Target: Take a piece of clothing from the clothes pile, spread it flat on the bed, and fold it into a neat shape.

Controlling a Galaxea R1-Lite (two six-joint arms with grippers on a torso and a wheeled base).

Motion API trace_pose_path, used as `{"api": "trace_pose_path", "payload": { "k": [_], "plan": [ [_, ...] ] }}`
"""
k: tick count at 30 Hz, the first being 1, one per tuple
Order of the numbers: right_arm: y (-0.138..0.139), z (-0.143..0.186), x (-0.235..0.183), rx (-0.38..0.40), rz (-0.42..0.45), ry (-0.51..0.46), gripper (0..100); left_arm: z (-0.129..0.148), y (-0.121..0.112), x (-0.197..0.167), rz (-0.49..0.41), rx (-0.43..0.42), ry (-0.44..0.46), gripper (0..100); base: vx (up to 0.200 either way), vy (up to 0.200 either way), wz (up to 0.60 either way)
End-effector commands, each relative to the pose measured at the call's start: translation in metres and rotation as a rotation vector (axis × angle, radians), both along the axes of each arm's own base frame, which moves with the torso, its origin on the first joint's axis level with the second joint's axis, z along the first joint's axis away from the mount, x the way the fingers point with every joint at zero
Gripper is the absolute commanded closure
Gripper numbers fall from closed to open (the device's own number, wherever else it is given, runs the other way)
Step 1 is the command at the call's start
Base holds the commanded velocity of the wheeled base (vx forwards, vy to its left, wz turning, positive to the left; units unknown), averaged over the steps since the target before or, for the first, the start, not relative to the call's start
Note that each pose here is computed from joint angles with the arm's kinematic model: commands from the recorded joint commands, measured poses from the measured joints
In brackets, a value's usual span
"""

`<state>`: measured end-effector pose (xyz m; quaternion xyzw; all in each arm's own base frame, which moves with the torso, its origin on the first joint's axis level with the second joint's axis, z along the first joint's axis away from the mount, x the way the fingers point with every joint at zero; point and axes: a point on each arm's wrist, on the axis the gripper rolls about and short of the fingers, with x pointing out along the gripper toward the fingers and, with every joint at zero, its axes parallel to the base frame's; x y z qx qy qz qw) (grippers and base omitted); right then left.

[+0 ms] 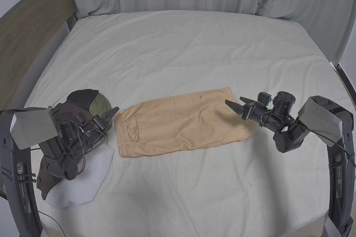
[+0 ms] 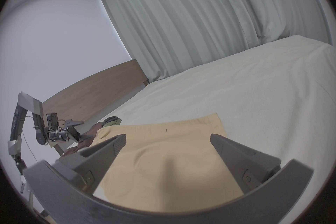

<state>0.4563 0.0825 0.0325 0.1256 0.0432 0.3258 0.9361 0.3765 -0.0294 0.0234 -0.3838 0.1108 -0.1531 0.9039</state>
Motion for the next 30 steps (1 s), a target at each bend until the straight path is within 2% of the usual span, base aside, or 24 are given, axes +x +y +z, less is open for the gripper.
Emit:
{"api": "trace_pose_path", "payload": {
  "k": [1,16,25,30],
  "plan": [
    [0.004,-0.008,-0.010,-0.017,0.012,0.027,0,0.015,-0.003,-0.006,-0.012,-0.002,-0.030,0,0.000,0.000,0.00],
    [0.019,-0.034,-0.042,-0.032,0.058,0.104,0,0.057,-0.012,-0.030,-0.087,-0.006,-0.110,0,0.000,0.000,0.00],
    [0.017,-0.052,-0.063,-0.044,0.064,0.171,0,0.060,-0.019,-0.035,-0.107,0.002,-0.117,0,0.000,0.000,0.00],
    [0.015,-0.056,-0.070,-0.044,0.064,0.174,0,0.067,-0.019,-0.039,-0.112,0.021,-0.142,0,0.000,0.000,0.00]
  ]
}}
